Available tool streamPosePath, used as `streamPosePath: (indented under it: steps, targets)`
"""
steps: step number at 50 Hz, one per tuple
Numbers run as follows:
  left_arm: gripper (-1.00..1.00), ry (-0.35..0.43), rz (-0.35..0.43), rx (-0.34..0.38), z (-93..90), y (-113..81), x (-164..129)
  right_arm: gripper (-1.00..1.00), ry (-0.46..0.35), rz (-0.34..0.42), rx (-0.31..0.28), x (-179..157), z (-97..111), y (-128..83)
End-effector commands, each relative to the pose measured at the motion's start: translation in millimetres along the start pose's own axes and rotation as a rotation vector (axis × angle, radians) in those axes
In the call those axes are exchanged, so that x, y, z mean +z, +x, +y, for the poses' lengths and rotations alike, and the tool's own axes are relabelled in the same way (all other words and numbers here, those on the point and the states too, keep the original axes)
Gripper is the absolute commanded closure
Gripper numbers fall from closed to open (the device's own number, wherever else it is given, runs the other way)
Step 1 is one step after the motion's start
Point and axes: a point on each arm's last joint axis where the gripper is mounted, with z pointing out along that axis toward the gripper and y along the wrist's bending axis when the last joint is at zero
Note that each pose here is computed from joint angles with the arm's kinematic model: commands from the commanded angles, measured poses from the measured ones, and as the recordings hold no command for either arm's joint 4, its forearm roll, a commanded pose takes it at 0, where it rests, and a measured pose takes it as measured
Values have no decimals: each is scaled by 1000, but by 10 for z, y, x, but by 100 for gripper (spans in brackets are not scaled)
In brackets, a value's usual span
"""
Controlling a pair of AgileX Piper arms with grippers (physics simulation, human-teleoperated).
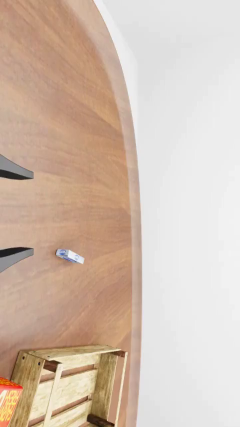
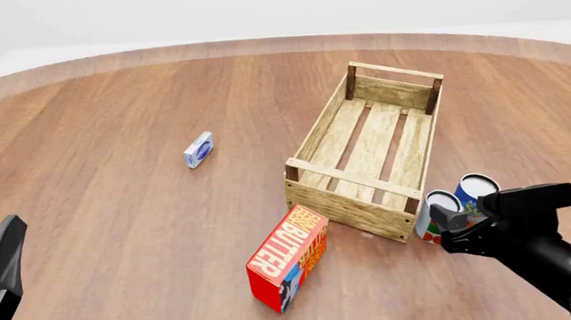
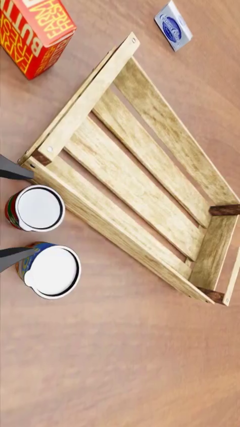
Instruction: Pick up the tomato sauce, and put it in the wooden tray.
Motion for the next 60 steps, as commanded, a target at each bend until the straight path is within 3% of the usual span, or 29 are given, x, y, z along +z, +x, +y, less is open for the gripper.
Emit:
streamPosePath:
  steps: [1, 12, 13, 42, 43, 60]
  targets:
    - [-100, 0, 0, 0, 0, 0, 0, -100, 1, 11, -2, 27, -2, 27]
    - [-100, 0, 0, 0, 0, 0, 0, -100, 6, 23, -8, 57, -12, 34]
    - [-100, 0, 0, 0, 0, 0, 0, -100, -5, 51, -19, 158, 10, 85]
    - [-100, 0, 0, 0, 0, 0, 0, -100, -9, 63, -19, 211, 20, 110]
    - [-100, 0, 0, 0, 0, 0, 0, 100, -9, 62, -20, 207, 20, 107]
    - [-100, 0, 0, 0, 0, 0, 0, 100, -11, 64, -19, 196, 24, 107]
